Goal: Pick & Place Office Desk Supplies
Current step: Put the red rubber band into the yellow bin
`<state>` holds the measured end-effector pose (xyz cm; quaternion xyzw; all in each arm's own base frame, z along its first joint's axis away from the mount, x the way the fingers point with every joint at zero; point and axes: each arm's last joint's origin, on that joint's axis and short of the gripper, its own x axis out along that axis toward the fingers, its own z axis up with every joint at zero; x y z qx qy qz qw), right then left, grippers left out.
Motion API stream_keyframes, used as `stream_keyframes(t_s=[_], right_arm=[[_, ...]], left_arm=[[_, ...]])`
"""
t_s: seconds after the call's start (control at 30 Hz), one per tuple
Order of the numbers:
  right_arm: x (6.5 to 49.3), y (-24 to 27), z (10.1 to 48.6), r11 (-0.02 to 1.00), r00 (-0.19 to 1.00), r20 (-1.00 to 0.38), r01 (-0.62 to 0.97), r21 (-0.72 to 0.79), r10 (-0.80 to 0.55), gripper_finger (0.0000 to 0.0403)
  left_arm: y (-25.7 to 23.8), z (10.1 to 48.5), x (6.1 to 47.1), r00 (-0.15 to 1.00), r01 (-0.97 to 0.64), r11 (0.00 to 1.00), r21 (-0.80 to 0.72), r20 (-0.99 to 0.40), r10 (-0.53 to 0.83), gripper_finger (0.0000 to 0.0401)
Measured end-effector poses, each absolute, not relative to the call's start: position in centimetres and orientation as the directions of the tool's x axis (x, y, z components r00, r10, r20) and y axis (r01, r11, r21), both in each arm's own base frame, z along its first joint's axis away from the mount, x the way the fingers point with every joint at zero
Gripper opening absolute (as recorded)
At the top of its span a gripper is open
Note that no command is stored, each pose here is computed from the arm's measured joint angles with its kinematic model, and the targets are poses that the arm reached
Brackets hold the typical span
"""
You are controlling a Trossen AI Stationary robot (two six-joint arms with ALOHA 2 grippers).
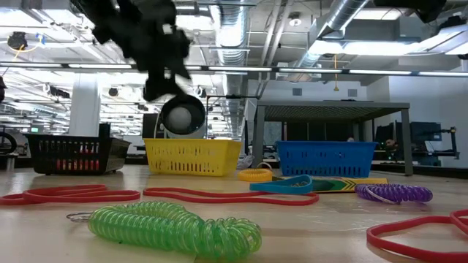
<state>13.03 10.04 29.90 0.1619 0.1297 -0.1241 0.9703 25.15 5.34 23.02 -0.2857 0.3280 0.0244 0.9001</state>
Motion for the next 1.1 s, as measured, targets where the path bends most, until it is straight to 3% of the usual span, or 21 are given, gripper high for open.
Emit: stream_keyframes(t_s=[0.2, 0.33, 0.5, 0.8, 1.1], right_arm=[[13.1, 10.1, 30.0, 0.914, 0.938, -0.285, 0.28, 0.293, -0.196, 0.028], [13.1, 10.1, 30.1, 0.911, 0.94, -0.279, 0.278, 0.303, -0.194, 0.028], [13.2, 10.2, 30.3, 0.906, 0.945, -0.266, 0.274, 0.324, -0.191, 0.028], [13.3, 10.3, 30.4, 0.899, 0.95, -0.252, 0.268, 0.347, -0.187, 0.028], [14.0, 11.0, 29.8, 0.908, 0.943, -0.271, 0.275, 0.317, -0.191, 0.028]], left_arm=[[0.9, 27.3, 23.1, 0.85, 0.004, 0.844, -0.537, -0.443, -0.286, 0.0164], [-2.9, 28.1, 22.3, 0.852, 0.069, 0.88, -0.471, -0.431, -0.297, 0.0149], [-6.3, 26.2, 22.0, 0.782, 0.041, 0.926, -0.374, -0.565, -0.263, 0.0145], [-8.9, 22.0, 23.5, 0.636, -0.024, 0.929, -0.368, -0.723, -0.27, 0.0145], [-11.7, 17.8, 25.5, 0.5, 0.068, 0.895, -0.44, -0.761, -0.412, 0.0184]])
